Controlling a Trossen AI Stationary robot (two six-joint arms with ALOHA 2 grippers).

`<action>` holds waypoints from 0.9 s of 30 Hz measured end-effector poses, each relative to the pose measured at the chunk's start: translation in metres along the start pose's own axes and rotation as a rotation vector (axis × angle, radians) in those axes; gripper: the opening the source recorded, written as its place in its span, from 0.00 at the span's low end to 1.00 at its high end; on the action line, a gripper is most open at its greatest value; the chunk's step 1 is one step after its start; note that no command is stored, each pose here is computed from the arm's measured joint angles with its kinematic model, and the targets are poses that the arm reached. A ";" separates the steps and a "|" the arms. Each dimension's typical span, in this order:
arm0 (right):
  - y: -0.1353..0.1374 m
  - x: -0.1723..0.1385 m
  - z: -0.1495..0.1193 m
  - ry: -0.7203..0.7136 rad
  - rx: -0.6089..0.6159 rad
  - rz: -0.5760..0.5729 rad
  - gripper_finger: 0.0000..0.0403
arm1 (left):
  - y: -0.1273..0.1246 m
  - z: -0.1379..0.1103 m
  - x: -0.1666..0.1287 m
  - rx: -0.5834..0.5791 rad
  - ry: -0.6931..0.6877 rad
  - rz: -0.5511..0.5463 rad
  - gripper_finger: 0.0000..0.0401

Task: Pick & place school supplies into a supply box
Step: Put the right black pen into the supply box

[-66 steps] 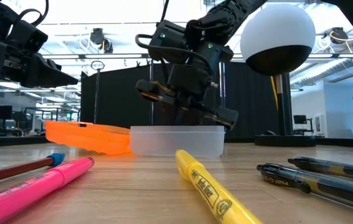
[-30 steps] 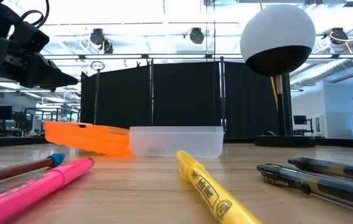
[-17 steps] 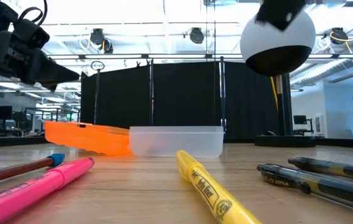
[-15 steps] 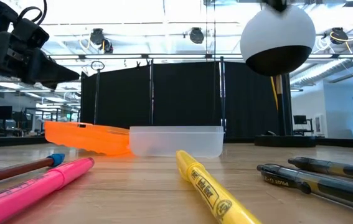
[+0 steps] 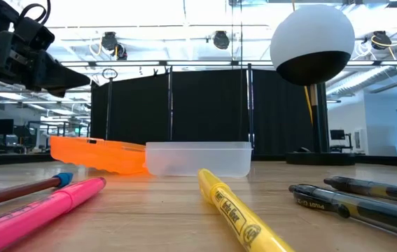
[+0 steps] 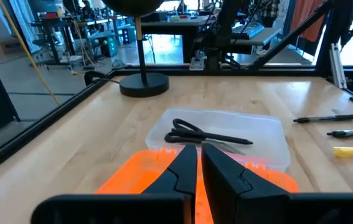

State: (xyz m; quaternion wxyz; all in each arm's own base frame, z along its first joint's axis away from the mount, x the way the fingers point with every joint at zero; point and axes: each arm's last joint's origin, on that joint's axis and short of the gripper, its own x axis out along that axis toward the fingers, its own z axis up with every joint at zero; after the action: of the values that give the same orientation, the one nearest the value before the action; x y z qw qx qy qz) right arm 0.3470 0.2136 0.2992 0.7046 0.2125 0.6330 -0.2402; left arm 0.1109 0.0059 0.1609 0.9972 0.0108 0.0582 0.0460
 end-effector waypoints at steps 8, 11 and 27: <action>0.012 0.045 -0.002 0.022 0.240 0.032 0.15 | 0.000 0.002 0.000 -0.004 -0.020 -0.001 0.08; 0.013 0.069 -0.013 0.033 0.305 -0.002 0.25 | 0.000 0.002 0.000 -0.026 -0.017 -0.002 0.08; 0.018 0.136 -0.042 0.085 0.604 0.074 0.52 | -0.001 0.001 0.000 -0.031 -0.012 -0.035 0.08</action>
State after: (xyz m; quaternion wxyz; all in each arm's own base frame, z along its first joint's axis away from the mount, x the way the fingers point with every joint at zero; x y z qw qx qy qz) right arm 0.3357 0.2441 0.1595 0.5907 0.4450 0.5537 -0.3827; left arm 0.1110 0.0049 0.1624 0.9982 -0.0054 0.0515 0.0296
